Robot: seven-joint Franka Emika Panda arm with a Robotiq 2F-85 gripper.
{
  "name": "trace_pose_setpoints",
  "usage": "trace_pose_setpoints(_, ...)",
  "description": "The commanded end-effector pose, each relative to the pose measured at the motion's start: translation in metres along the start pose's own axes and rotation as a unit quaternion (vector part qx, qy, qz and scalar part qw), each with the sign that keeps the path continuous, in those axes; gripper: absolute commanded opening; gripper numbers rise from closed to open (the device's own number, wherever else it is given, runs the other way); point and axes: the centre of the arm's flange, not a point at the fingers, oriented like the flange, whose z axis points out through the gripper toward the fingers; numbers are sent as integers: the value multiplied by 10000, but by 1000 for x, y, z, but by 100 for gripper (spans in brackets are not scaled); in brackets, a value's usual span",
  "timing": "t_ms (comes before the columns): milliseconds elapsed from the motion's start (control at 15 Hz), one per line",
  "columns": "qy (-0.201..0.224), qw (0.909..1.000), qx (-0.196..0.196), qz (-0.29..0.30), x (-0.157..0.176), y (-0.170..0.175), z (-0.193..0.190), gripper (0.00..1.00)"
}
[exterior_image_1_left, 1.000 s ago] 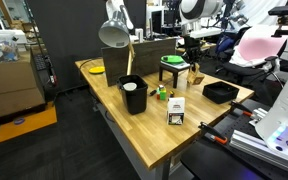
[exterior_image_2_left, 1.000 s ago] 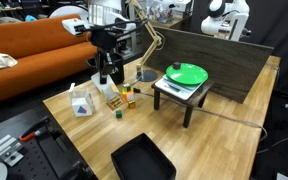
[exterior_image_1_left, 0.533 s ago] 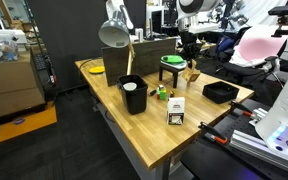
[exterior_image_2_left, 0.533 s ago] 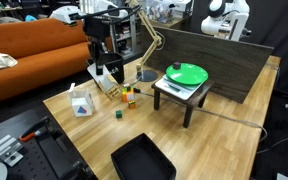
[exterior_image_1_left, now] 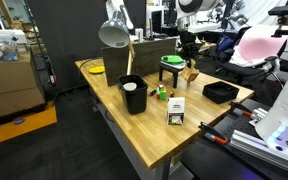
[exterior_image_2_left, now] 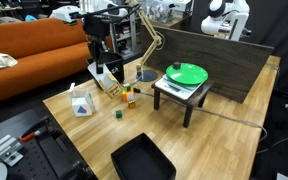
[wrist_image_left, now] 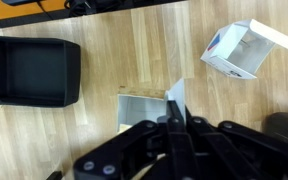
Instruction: Pick up the brown box from the table and put it in the black bin.
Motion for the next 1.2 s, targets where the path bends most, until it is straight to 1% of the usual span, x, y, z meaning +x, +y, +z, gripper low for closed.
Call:
trace_pose_setpoints(0,284,9979,-314,-488,13,-30,-26,0)
trace_pose_setpoints(200,605,9901,-592,-1116,23,-72,-52,0)
trace_pose_setpoints(333,746,9840,-639,-1489,27,-98,-63,0)
trace_pose_setpoints(400,795,9807,-604,-1681,29,-109,-68,0)
trace_pose_setpoints(467,838,9855,-531,-1379,15,-102,-64,0)
trace_pose_setpoints(533,849,9847,-529,-1424,16,-108,-65,1)
trace_pose_setpoints(1133,821,9855,-528,-1385,17,-104,-62,0)
